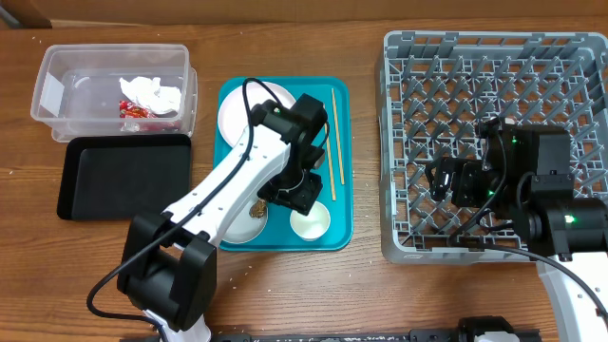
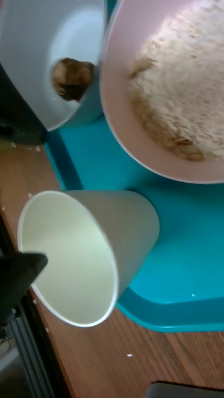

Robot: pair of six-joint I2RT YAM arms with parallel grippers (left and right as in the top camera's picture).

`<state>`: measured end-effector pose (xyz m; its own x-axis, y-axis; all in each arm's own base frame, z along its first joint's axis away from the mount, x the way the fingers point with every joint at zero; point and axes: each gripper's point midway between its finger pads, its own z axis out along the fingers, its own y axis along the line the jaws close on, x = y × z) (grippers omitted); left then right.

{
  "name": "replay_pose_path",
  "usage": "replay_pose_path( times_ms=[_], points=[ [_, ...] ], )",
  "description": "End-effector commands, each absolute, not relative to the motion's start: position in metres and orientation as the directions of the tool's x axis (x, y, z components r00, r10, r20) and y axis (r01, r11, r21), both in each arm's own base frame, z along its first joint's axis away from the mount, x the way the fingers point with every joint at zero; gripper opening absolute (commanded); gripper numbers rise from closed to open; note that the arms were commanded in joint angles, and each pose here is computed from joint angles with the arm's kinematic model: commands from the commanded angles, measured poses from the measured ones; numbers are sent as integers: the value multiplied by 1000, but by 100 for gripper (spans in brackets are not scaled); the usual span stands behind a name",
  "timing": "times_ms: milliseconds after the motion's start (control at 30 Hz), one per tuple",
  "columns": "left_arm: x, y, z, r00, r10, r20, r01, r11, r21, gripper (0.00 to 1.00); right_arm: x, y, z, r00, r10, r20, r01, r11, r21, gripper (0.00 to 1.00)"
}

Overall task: Sort waste into correct bins and load items into the dishwasher
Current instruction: 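Move the left gripper to the white cup and grasp it, then lift the cup and pass it to the right gripper over the rack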

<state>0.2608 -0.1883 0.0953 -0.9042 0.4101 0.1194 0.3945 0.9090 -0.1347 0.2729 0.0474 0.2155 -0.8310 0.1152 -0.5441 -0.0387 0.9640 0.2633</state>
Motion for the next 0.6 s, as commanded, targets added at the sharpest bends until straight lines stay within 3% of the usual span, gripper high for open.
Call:
replay_pose_path(
  times_ms=[0,167,233,400,467,500,533,567],
  points=[
    [257,-186,77,-908,402,120,386,913,-135,42,276,49,226,-815,115,-568,-49,963,266,100],
    [260,-188,61,-923,373,95,359,923,-136,25,276,49,226,-815,116,-567,-49,963,267,100],
    [262,-189,60,-925,370,88,356,924,-137,4,276,49,226,-815,116,-567,-49,963,267,100],
    [258,-200,72,-931,351,100,323,921,-219,4,275,57,228,-819,114,-562,-77,950,304,100],
    [261,-230,118,-908,417,46,348,810,-472,4,270,85,239,-824,104,-557,-179,885,430,100],
    [266,-245,153,-898,440,-25,353,684,-639,4,268,99,248,-820,98,-563,-237,839,490,100],
    [267,-247,161,-898,439,-41,350,655,-670,4,268,102,250,-819,96,-565,-250,828,502,100],
    [278,-252,206,-903,408,-135,339,482,-808,4,264,120,264,-810,85,-580,-334,747,575,100]
  ],
)
